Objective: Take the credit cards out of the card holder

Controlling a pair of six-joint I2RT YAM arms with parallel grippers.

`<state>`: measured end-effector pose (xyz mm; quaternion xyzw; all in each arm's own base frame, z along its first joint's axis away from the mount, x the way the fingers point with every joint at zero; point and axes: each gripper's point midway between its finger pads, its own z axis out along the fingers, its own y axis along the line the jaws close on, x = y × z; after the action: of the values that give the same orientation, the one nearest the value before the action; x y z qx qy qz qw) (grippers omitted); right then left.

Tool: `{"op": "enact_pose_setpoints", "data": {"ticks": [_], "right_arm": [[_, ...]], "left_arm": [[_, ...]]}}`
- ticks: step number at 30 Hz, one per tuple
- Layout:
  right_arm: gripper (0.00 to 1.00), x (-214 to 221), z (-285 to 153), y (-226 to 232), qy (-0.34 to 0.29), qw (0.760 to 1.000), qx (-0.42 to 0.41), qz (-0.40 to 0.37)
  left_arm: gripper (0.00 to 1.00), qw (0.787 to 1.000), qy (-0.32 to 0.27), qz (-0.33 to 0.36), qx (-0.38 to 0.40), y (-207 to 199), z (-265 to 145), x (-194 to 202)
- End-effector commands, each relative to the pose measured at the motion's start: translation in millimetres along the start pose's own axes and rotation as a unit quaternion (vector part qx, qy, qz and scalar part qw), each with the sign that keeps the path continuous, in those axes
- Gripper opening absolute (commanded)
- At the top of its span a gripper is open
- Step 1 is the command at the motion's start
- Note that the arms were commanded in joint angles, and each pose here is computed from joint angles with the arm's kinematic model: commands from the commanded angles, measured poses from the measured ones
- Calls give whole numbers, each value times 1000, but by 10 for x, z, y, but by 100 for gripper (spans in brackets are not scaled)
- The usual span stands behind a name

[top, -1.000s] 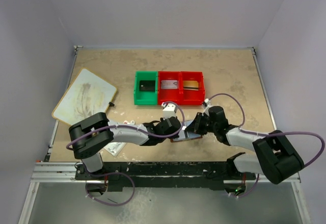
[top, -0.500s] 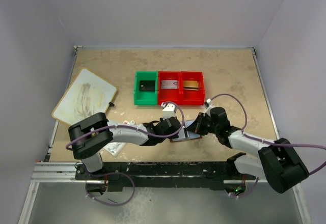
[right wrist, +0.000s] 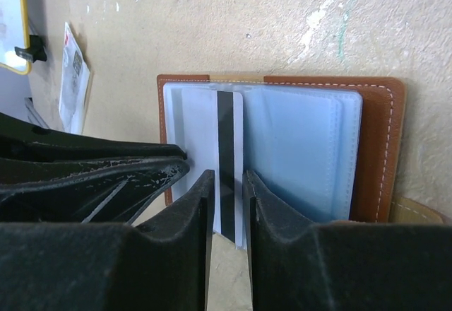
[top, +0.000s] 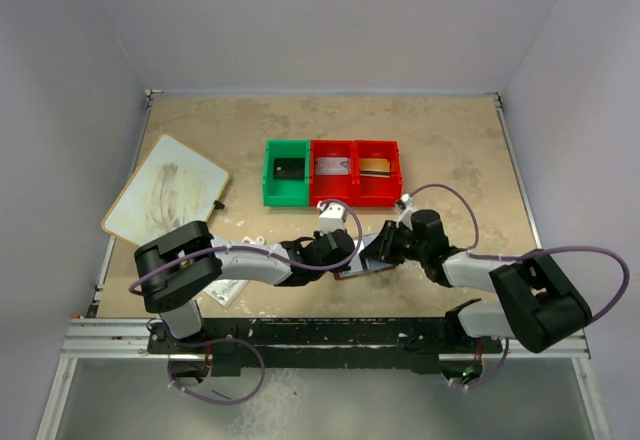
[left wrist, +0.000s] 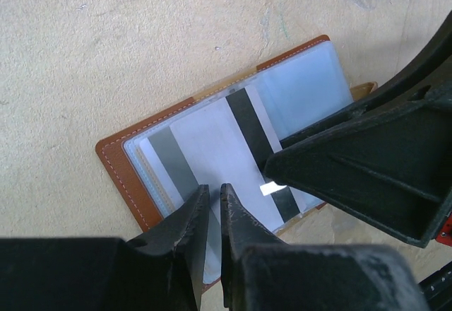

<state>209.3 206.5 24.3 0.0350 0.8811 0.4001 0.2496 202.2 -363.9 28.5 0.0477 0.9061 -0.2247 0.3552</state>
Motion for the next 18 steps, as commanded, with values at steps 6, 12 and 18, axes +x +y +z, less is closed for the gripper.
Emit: {"op": "enact_pose_setpoints", "data": {"ticks": [6,12,18], "right_arm": [[18,10,102,152,19,998,-50,-14],[3,-86,56,64,-4,1000,-8,-15],[0,-326,-114,-49,-56,996,69,-19]], "left_arm": [[9,997,58,37,-41,290,4,321],[8,996,54,40,-52,336,-7,304],[8,996,46,44,-63,380,-26,259]]}}
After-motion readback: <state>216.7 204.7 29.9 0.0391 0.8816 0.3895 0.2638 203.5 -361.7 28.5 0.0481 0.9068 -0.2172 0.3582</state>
